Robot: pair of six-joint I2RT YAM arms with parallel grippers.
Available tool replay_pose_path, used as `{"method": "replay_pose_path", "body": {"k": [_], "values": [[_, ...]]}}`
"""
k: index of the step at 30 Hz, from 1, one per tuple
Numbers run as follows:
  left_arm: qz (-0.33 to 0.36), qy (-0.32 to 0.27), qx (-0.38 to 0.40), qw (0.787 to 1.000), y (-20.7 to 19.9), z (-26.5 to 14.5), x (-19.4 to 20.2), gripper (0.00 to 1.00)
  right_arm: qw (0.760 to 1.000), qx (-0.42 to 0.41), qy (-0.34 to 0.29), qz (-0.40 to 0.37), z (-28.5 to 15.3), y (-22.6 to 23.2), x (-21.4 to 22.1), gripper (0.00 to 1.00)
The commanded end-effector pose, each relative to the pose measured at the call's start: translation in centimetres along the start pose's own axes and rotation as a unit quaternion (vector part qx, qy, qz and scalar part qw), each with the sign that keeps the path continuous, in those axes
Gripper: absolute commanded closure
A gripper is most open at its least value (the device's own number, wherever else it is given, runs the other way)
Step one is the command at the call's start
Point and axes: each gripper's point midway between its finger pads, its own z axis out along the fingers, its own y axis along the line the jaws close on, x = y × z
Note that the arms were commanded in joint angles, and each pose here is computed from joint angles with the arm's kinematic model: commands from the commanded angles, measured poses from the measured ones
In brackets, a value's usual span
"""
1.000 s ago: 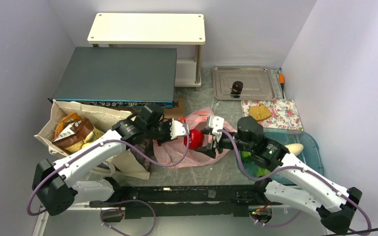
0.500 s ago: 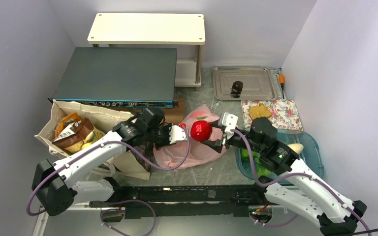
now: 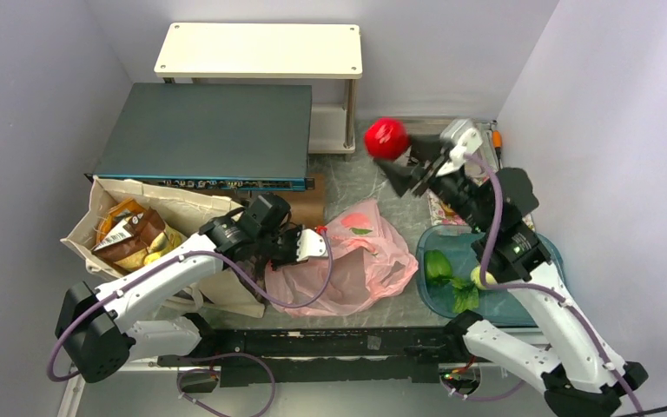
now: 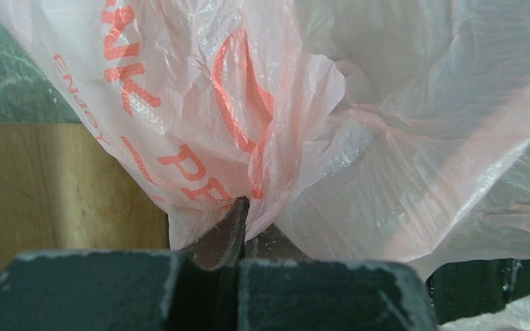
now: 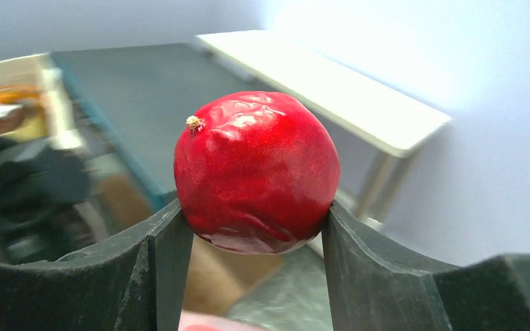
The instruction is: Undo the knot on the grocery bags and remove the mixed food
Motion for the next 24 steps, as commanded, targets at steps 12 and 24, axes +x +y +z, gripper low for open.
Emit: {"method": "replay_pose_path", "body": {"k": [12,24], "values": [[-0.018,-0.05,0.106,0.993,-2.4,-1.9,-11.3,1.0,0.929,0.326,0.162,0.06,-1.4,-31.1,14.5,1.0],[-0.018,-0.088,0.09,0.992,-0.9,-4.6,-16.0,1.0,0.869,0.386,0.307,0.041,-2.6,-38.9,30.3,1.0]]}}
